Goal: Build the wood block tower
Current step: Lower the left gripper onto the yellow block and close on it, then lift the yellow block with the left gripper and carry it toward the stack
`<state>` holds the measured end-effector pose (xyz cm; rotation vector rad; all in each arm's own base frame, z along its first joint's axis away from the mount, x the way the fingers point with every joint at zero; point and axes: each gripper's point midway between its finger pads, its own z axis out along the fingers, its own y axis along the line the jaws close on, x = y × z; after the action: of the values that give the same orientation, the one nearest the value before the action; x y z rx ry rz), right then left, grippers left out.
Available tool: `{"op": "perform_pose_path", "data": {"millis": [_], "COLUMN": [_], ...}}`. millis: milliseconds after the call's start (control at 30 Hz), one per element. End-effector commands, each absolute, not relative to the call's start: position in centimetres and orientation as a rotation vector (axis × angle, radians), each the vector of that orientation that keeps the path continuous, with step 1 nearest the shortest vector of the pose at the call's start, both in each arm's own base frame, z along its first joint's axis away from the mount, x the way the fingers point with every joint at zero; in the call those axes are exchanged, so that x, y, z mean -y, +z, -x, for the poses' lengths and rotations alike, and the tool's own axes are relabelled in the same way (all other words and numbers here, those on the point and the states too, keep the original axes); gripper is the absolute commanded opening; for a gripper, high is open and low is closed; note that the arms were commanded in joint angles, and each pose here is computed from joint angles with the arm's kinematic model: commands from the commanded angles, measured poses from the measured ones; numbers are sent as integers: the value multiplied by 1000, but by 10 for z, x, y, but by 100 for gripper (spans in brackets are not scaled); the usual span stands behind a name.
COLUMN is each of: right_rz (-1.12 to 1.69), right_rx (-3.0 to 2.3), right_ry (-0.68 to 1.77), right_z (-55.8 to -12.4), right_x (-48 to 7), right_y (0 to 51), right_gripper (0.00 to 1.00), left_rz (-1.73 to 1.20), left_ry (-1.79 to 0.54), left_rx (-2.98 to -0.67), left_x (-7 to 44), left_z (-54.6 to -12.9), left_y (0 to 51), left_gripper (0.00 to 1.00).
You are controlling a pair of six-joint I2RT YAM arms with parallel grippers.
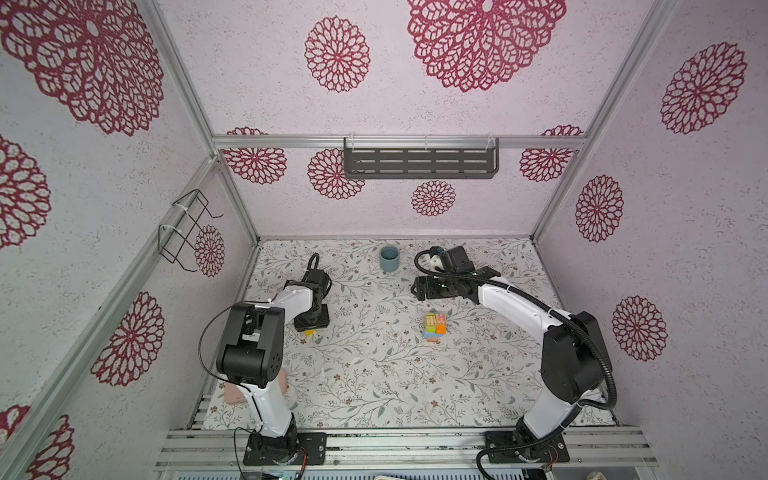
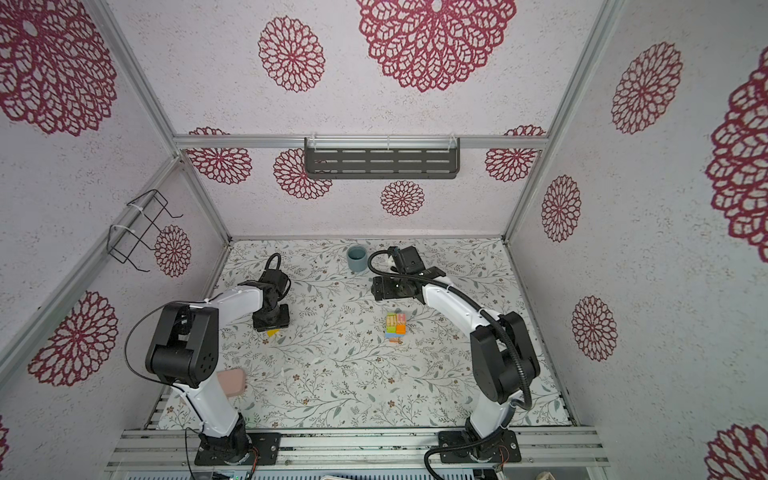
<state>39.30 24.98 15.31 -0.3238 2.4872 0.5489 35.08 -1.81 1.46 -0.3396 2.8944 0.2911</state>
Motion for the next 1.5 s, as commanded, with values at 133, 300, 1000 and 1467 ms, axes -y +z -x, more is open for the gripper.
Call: {"op": "perform_pose_path", "data": {"millis": [133,300,1000,1467], "right_rz": [319,322,293,179], "right_rx": [-2448,-2449,-2458,-2455], "right_ry": [579,576,551,529], "right_z": [-396,-395,-397,-385], "right_x": [-251,-251,-241,-205], "right_y": [169,169,168,181], "right_gripper": [88,89,90,90], "left_rz": [320,326,315,118], "left_ry": [300,307,-385,-1013], "left_rx": [-2914,-2919,-2721,-2507], "left_x": [23,22,102,229], "left_z": [-342,-342,-375,-392], "left_y": [14,12,58,63], "left_gripper": [48,45,23,23]}}
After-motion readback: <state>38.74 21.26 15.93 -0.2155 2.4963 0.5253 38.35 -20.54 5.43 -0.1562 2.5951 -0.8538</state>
